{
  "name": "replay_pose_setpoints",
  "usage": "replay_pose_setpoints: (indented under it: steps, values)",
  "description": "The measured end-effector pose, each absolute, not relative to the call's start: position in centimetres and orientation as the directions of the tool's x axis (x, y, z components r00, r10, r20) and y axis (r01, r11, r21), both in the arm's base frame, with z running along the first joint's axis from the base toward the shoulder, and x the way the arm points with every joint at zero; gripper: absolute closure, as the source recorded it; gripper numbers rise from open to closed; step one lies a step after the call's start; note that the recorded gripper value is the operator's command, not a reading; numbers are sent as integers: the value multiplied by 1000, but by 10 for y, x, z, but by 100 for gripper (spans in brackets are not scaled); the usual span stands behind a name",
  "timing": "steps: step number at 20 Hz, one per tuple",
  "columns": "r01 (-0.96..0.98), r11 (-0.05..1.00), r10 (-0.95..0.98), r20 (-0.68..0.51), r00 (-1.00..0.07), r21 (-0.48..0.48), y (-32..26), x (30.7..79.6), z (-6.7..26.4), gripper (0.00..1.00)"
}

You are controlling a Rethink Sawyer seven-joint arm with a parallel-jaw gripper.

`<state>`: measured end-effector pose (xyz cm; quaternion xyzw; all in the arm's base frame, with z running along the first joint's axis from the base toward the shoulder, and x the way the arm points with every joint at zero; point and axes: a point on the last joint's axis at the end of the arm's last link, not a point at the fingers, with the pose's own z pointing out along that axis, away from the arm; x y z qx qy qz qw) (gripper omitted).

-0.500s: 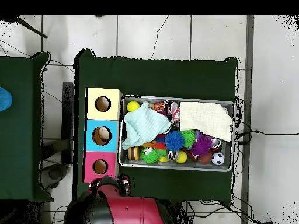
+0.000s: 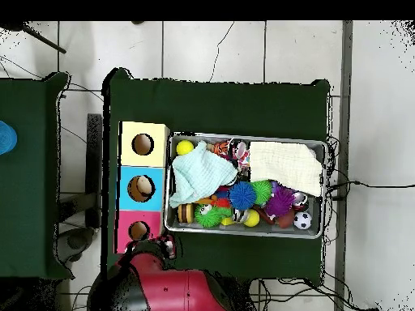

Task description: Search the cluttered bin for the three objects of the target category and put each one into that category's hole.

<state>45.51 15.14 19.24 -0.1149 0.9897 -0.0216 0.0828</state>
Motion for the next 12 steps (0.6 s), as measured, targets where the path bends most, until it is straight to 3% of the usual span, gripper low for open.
replay_pose_setpoints:
  steps: [12]
  values:
    - [-243,968,-249,-126,-960,-61,160,446,181,0]
